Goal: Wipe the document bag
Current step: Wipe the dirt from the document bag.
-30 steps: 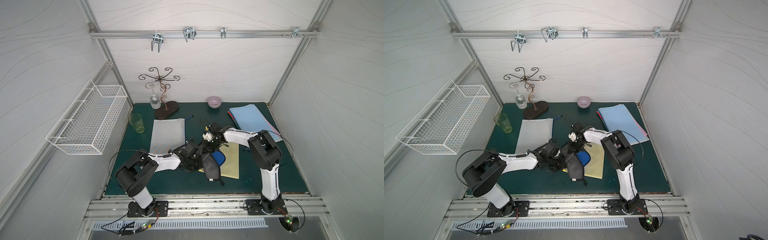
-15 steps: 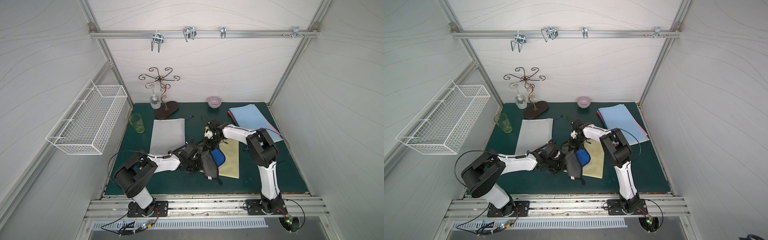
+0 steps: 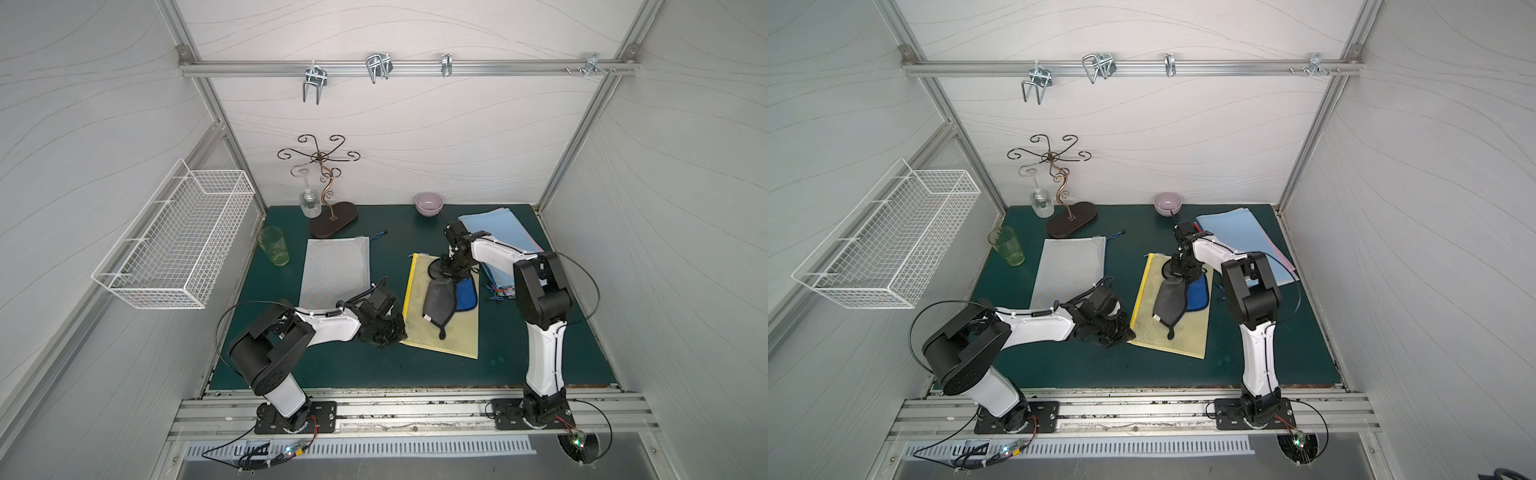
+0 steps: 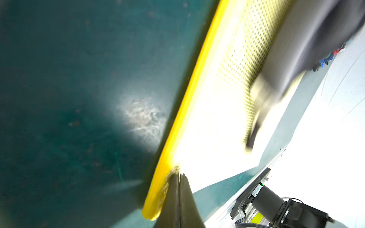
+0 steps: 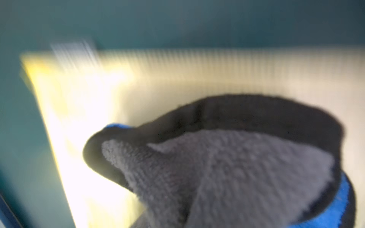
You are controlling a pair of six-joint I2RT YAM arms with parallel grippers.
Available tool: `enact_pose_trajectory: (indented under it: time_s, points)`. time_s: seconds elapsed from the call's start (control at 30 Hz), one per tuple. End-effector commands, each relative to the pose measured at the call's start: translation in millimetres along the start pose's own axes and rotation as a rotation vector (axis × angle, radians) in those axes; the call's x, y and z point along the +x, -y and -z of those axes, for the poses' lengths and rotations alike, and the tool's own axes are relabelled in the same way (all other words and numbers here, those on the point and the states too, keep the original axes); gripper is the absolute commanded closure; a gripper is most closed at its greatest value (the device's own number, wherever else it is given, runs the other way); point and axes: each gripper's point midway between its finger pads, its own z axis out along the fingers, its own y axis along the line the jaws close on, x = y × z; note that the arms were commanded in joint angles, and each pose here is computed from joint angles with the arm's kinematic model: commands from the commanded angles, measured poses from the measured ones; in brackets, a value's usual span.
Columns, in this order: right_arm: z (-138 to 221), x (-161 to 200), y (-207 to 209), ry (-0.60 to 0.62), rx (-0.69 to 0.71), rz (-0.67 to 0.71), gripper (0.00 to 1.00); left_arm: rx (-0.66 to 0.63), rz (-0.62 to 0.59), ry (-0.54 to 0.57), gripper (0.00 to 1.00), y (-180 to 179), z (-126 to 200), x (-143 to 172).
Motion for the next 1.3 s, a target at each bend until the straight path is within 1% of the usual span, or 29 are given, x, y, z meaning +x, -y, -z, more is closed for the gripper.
enact_pose_trajectory:
  time_s: [0.0, 0.03, 0.13, 0.23, 0.27, 0.37, 0.43, 0.47, 0.57, 0.63, 0.73, 0.8, 0.87, 0.9, 0.97, 1.03, 1.07, 1.2, 1.27]
  points:
    - [9, 91, 29, -0.146, 0.113, -0.009, 1.00, -0.117, 0.041, 0.012, 1.00, -32, -5, -1]
    - [13, 109, 34, -0.156, 0.123, -0.008, 1.00, -0.121, 0.040, 0.015, 1.00, -33, -5, -1]
    - [25, 141, 46, -0.149, 0.112, -0.043, 1.00, -0.120, 0.044, 0.025, 1.00, -34, -2, -1]
    - [19, 137, 56, -0.109, 0.131, -0.070, 1.00, -0.127, 0.051, 0.038, 1.00, -37, -1, -2]
    - [14, 132, 59, -0.120, 0.138, -0.086, 1.00, -0.129, 0.056, 0.043, 1.00, -37, 0, -2]
    - [-8, 106, 53, -0.136, 0.113, -0.113, 1.00, -0.136, 0.074, 0.067, 1.00, -42, 6, -2]
    - [-25, 79, 23, -0.161, -0.014, -0.095, 1.00, -0.136, 0.091, 0.077, 1.00, -47, 8, -2]
    - [-32, 67, 13, -0.164, -0.027, -0.078, 1.00, -0.136, 0.095, 0.080, 1.00, -48, 9, -2]
    - [-48, 22, -10, -0.121, -0.035, -0.026, 1.00, -0.136, 0.098, 0.088, 1.00, -49, 11, -3]
    - [-52, -2, -24, -0.091, -0.110, -0.021, 1.00, -0.138, 0.096, 0.091, 1.00, -50, 13, -2]
    - [-41, -17, -48, -0.073, -0.265, 0.019, 1.00, -0.135, 0.096, 0.101, 1.00, -50, 15, -3]
    - [-30, -7, -57, -0.102, -0.291, 0.069, 1.00, -0.133, 0.091, 0.101, 1.00, -49, 14, -4]
    - [-17, 11, -59, -0.109, -0.263, 0.121, 1.00, -0.137, 0.087, 0.097, 1.00, -48, 12, -5]
    - [-15, 24, -54, -0.123, -0.219, 0.142, 1.00, -0.140, 0.087, 0.094, 1.00, -49, 11, -5]
    - [-12, 49, -30, -0.153, -0.078, 0.129, 1.00, -0.142, 0.080, 0.094, 1.00, -47, 10, -7]
    - [-8, 70, 3, -0.161, 0.025, 0.050, 1.00, -0.141, 0.069, 0.099, 1.00, -45, 10, -8]
    - [-4, 77, 17, -0.151, 0.050, 0.009, 1.00, -0.142, 0.068, 0.097, 1.00, -45, 10, -8]
    - [21, 104, 67, -0.114, 0.115, -0.158, 1.00, -0.138, 0.053, 0.098, 1.00, -42, 11, -10]
    - [37, 113, 81, -0.081, 0.111, -0.224, 1.00, -0.126, 0.039, 0.101, 1.00, -37, 12, -11]
